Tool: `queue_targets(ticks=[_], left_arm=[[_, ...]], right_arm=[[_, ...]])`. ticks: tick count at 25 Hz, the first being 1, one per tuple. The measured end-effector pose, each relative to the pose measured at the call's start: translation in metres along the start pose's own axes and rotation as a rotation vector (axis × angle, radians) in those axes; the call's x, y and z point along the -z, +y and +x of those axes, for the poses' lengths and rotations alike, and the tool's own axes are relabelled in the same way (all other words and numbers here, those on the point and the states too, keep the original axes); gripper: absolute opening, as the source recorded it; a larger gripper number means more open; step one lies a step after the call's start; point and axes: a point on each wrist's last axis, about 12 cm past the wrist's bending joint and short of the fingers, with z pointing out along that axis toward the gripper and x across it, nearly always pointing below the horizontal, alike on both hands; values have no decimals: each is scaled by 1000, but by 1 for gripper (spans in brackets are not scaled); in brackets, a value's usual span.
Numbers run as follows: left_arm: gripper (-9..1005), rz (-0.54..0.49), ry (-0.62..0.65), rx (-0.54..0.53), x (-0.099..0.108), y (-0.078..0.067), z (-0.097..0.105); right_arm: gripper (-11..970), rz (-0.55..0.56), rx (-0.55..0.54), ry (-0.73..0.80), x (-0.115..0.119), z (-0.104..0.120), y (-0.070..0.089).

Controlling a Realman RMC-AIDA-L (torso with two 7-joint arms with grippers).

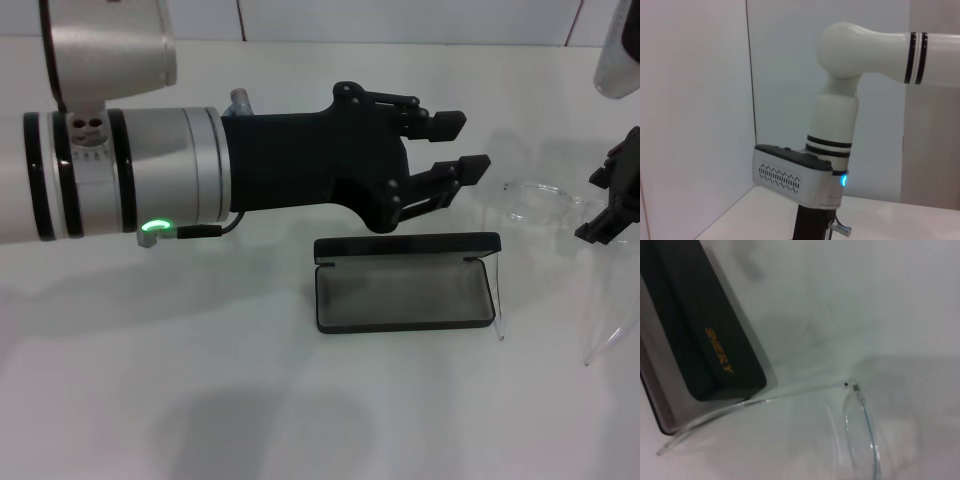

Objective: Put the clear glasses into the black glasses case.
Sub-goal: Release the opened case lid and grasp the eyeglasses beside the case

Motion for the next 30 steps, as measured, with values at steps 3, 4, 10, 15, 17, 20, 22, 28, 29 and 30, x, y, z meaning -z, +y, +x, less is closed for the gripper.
queue_targets(ticks=[3, 4, 10, 15, 17, 20, 22, 28, 29, 30], left_arm=[[371, -5, 0, 2, 1, 1, 1], [371, -6, 0, 2, 1, 1, 1], [370, -3, 1, 3, 1, 0, 1], [370, -2, 4, 10, 1, -1, 3], [370, -3, 4, 11, 1, -1, 4], [369, 3, 6, 12, 2, -2, 4], [369, 9, 7, 12, 2, -2, 4], [368, 12, 7, 13, 1, -3, 4], [368, 12, 7, 13, 1, -3, 4], [368, 12, 7, 13, 1, -3, 4]], right_arm=[[818, 8, -1, 1, -3, 1, 0], [817, 7, -2, 0, -5, 2, 0], [712, 1, 1, -7, -10, 1, 1], [574, -2, 14, -16, -12, -1, 3], [539, -1, 15, -18, -12, -1, 3], [433, 6, 14, -24, -12, -1, 2], [380, 8, 14, -29, -13, -1, 2], [325, 5, 15, -26, -14, -1, 3], [316, 2, 14, -24, -15, 0, 3], [307, 0, 14, -23, -15, 0, 3]])
